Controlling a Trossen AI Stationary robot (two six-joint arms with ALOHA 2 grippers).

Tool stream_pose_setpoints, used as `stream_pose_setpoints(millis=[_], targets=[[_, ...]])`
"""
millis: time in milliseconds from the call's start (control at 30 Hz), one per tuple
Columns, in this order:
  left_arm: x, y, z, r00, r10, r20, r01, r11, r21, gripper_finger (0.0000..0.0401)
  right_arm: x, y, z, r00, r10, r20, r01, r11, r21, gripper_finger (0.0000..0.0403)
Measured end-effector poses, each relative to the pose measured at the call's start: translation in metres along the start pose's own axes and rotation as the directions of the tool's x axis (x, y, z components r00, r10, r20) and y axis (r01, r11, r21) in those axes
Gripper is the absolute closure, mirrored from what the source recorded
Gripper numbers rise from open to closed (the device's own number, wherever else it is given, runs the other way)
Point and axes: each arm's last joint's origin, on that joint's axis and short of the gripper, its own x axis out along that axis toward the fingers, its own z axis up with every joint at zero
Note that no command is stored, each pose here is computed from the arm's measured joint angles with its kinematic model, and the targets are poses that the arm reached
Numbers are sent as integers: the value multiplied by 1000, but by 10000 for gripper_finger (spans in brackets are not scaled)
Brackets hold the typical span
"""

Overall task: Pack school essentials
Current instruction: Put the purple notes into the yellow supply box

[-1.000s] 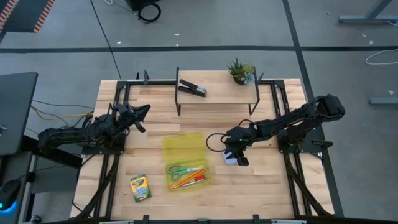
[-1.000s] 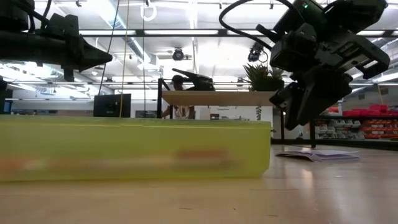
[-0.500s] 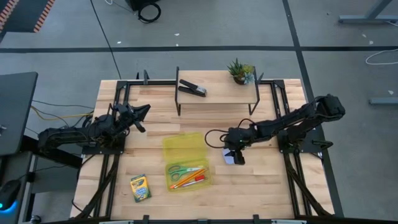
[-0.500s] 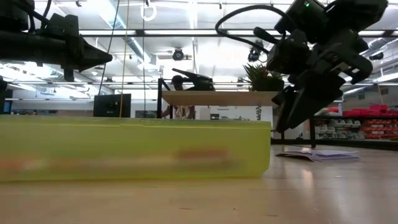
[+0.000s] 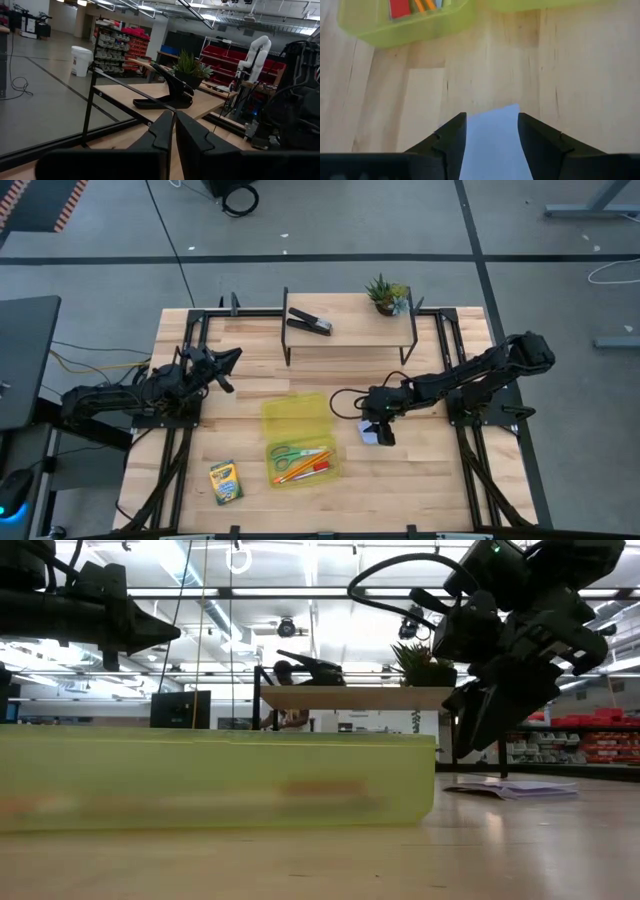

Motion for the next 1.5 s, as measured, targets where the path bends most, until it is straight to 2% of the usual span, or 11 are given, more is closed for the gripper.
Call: stream_pose_setpoints(millis=[200,300,700,833,1067,1300,1500], targets=[[0,0,0,1000,0,0,0,1000,0,363,0,1,-2,999,44,-28,-46,996,-81,216],[0,0,0,1000,0,0,0,1000,0,363,0,1,-2,998,60,-32,-63,993,-102,203],[0,0,0,1000,0,0,0,1000,0,369,0,1,-4,997,56,-53,-62,989,-131,88],[0,0,0,1000,0,0,0,1000,0,363,2,-2,-14,996,36,-81,-49,986,-161,66],[0,0,0,1000,0,0,0,1000,0,368,6,-5,-32,996,31,-86,-46,983,-178,61],[0,0,0,1000,0,0,0,1000,0,371,7,-7,-38,996,7,-86,-35,944,-329,63],[0,0,0,1000,0,0,0,1000,0,363,7,-7,-38,996,24,-88,-50,951,-306,103]])
